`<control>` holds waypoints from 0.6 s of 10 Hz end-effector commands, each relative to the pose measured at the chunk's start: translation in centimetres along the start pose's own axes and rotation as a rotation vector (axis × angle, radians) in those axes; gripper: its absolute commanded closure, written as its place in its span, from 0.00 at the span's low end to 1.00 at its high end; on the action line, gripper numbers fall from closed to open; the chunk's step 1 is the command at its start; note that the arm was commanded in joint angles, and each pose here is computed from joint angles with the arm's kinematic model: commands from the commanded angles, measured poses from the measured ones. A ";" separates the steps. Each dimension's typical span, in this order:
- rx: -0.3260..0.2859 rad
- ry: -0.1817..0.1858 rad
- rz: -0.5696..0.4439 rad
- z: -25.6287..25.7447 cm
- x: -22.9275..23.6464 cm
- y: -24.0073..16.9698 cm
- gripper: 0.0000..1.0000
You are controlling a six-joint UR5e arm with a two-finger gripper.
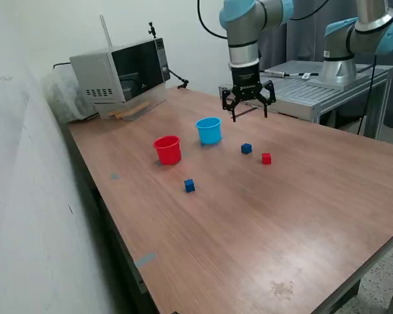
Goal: Place red objects in the red bin, and blue objects in the blue bin.
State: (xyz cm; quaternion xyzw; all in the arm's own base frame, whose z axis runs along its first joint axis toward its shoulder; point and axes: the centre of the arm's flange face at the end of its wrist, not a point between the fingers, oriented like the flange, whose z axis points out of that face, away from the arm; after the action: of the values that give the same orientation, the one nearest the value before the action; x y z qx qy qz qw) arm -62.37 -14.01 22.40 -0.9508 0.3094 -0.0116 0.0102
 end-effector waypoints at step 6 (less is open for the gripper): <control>-0.119 -0.037 -0.150 2.8 7.2 1.7 0.00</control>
State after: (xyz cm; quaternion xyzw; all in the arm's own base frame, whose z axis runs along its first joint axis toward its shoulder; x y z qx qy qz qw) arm -57.90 -19.78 20.35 -0.9712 0.2357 0.0184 -0.0284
